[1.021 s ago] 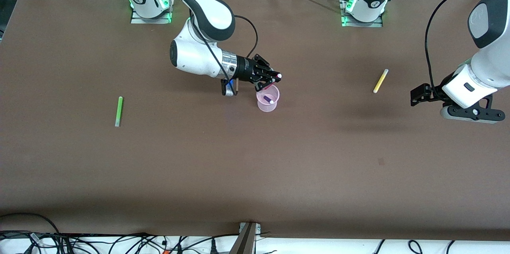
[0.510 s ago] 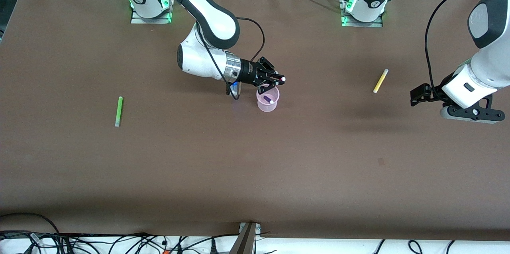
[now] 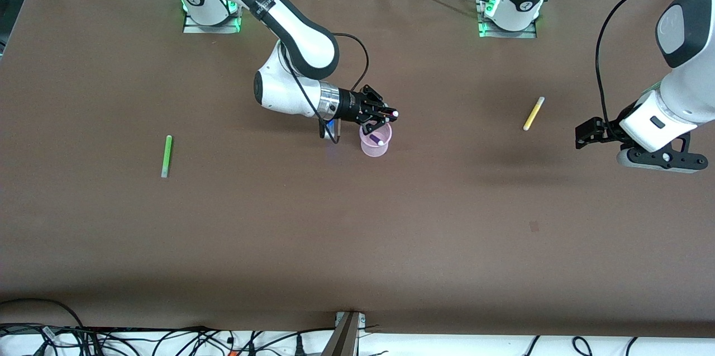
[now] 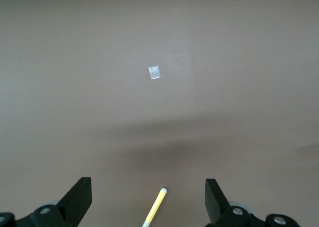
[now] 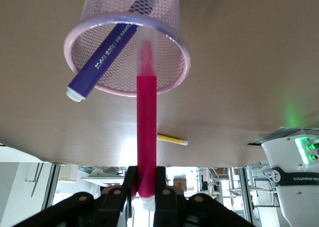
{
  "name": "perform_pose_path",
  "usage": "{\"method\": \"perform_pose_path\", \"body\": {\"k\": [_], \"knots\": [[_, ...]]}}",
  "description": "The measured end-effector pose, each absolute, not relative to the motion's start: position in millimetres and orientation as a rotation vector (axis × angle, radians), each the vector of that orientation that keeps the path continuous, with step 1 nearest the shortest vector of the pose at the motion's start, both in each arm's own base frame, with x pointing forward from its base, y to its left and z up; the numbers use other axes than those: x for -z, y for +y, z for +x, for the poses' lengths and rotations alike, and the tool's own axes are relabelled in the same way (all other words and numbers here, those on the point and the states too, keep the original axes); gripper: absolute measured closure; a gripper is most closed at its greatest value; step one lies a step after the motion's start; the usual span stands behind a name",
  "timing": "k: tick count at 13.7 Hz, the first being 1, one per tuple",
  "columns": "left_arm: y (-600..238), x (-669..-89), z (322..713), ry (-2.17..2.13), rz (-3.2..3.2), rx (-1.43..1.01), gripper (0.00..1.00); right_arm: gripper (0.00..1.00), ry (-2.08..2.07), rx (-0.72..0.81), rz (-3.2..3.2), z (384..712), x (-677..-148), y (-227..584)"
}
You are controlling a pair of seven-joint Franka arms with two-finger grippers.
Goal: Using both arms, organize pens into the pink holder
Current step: 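Lower the pink marker into the holder and open the right gripper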
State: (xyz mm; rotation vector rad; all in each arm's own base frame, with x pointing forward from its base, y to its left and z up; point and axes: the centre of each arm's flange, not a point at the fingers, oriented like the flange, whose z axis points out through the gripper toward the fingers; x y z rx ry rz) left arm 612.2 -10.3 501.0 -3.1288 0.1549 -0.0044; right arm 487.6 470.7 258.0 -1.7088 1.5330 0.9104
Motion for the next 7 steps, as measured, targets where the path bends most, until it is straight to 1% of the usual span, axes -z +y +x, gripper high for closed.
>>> {"method": "perform_pose_path", "body": {"k": [7], "knots": [[-10.3, -501.1, 612.3, 0.155, -3.129, 0.005, 0.0, 0.82, 1.471, -0.856, -1.74, 496.7, -259.4, 464.7]]}}
